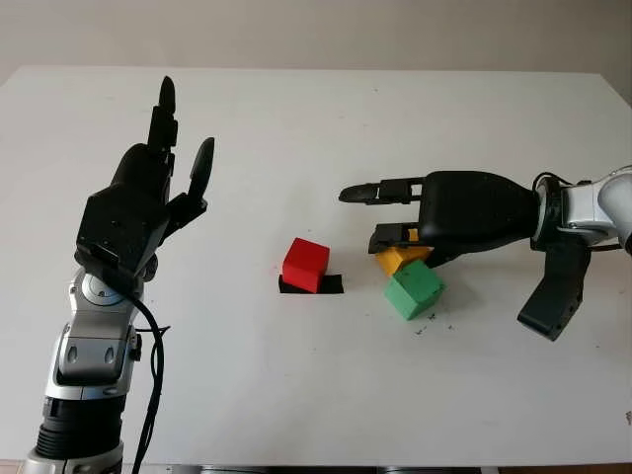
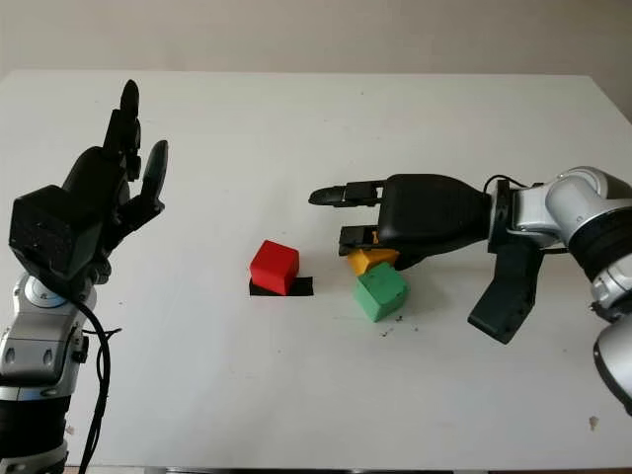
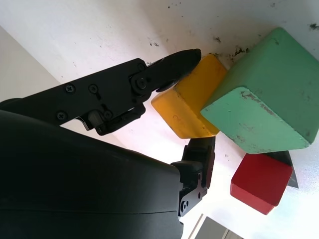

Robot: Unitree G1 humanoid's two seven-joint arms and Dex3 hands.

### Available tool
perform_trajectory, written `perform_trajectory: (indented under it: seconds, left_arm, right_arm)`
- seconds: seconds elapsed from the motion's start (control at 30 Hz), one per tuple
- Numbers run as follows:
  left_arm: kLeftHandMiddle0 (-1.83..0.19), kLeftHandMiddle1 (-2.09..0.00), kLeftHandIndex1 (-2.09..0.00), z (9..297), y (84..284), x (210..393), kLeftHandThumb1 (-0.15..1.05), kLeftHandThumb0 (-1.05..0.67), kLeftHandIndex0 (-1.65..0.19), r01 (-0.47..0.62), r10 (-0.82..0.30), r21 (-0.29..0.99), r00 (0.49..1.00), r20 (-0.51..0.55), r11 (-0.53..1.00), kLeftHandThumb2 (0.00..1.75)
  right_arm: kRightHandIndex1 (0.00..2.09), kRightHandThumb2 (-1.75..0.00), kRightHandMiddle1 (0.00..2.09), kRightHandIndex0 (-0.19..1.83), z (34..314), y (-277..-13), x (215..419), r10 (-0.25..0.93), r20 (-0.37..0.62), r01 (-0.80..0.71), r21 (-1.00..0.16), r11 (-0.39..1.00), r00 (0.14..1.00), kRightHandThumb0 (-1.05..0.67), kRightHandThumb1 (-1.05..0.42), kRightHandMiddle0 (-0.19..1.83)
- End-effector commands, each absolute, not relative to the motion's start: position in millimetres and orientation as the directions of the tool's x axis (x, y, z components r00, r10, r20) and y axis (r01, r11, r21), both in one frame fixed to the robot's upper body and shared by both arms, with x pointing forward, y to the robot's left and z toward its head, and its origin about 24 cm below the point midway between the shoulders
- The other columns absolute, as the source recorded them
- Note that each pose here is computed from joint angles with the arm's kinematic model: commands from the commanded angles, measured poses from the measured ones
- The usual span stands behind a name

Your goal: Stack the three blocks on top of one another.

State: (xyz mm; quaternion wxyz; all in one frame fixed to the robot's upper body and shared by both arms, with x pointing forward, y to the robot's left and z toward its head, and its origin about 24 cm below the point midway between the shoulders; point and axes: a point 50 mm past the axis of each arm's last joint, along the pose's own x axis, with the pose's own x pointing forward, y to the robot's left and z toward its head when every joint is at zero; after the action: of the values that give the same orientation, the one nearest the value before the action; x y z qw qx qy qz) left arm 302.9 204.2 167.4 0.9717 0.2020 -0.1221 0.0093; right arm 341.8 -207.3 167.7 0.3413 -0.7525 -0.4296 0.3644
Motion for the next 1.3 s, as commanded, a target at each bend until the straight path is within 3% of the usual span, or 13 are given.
perform_trajectory:
  seconds: [0.0,0.23,0.6,0.8,1.27]
  left_arm:
    - [0.19,0.00,0.00,170,204.9,300.9,1.05,-0.82,0.19,-0.075,-0.030,0.396,0.968,0.251,0.915,0.70]
    - [0.19,0.00,0.00,170,203.8,300.5,1.05,-0.82,0.19,-0.075,-0.030,0.398,0.968,0.251,0.914,0.69]
    - [0.19,0.00,0.00,170,203.1,300.1,1.05,-0.81,0.19,-0.067,-0.034,0.390,0.969,0.246,0.918,0.70]
    - [0.19,0.00,0.00,170,202.2,300.2,1.05,-0.80,0.19,-0.068,-0.035,0.398,0.968,0.247,0.915,0.71]
    - [0.19,0.00,0.00,171,201.1,299.7,1.05,-0.79,0.19,-0.060,-0.043,0.391,0.967,0.250,0.919,0.70]
  right_arm:
    - [0.06,-0.05,1.32,0.14,175,-210,344,0.886,-0.261,0.411,-0.810,-0.417,0.384,-0.43,-0.93,0.36]
    - [0.07,-0.05,1.39,0.16,178,-211,346,0.869,-0.219,0.335,-0.859,-0.388,0.444,-0.40,-0.94,0.37]
    - [0.07,-0.05,1.38,0.20,181,-211,358,0.762,-0.130,0.050,-0.977,-0.208,0.635,-0.45,-0.99,0.33]
    - [0.07,-0.06,1.38,0.21,183,-207,365,0.692,-0.147,-0.079,-0.988,-0.130,0.707,-0.43,-1.00,0.31]
    - [0.06,-0.05,1.42,0.20,228,-178,371,0.668,-0.202,-0.171,-0.979,-0.113,0.716,-0.39,-1.00,0.30]
